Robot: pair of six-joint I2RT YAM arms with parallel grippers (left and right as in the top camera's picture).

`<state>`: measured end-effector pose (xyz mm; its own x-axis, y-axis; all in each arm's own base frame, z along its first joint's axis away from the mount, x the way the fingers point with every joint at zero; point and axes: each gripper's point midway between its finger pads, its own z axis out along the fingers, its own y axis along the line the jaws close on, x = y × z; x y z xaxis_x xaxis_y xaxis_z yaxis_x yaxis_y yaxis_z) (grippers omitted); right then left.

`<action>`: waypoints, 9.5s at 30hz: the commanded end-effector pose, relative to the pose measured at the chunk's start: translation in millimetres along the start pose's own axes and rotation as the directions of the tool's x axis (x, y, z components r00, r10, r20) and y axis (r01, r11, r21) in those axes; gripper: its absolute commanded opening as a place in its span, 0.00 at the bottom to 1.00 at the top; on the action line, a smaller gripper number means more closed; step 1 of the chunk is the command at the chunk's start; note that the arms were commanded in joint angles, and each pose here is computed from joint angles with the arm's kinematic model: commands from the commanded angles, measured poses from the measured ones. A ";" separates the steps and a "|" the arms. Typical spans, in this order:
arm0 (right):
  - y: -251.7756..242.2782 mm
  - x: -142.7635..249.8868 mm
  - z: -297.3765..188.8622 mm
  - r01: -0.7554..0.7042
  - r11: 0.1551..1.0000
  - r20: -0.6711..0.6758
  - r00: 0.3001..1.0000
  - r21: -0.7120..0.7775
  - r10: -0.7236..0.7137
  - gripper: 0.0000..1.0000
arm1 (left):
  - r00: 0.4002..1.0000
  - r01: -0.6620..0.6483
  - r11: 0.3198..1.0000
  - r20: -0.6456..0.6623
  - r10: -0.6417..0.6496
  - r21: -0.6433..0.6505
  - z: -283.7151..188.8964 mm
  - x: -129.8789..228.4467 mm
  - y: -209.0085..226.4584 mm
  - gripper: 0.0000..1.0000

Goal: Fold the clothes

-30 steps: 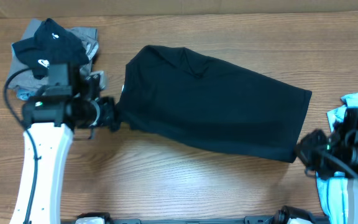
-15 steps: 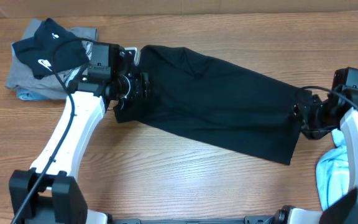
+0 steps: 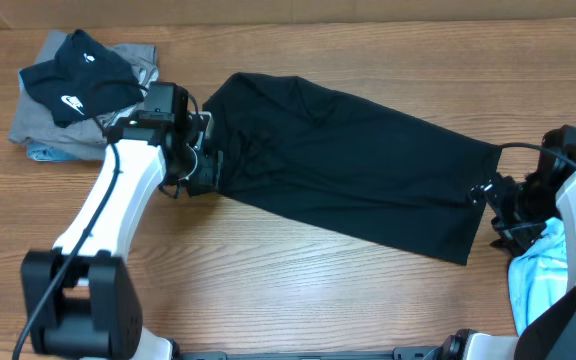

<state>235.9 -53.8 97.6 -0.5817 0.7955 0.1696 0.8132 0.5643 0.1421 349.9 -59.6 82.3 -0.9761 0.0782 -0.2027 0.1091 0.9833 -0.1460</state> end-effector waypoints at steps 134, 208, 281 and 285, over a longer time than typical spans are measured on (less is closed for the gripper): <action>42.1 10.9 55.8 0.104 0.991 0.078 0.992 -0.087 -0.097 0.04 | 0.989 0.131 0.960 0.038 -0.145 0.249 -37.9 -69.4 -44.0 0.04; 118.0 -10.0 -280.3 0.440 0.853 0.561 0.796 -0.279 -0.227 0.04 | 0.736 -0.006 1.000 0.676 0.022 -0.026 -350.3 -125.9 -10.7 0.06; 67.1 -21.1 103.4 0.368 0.926 0.070 0.929 -0.079 -0.363 0.56 | 0.998 0.065 0.993 -0.032 -0.062 0.099 -81.9 3.0 0.9 0.66; 65.2 -22.8 115.0 0.363 0.929 0.049 0.932 -0.071 -0.360 0.50 | 0.998 0.052 0.993 0.016 -0.054 0.107 -81.7 -8.8 0.2 0.73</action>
<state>309.5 -9.6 4.7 -0.8392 0.5431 0.0268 0.5270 0.8002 0.2861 334.5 -44.1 146.1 -0.9900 0.0153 -0.1404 0.0494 0.9687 -0.2432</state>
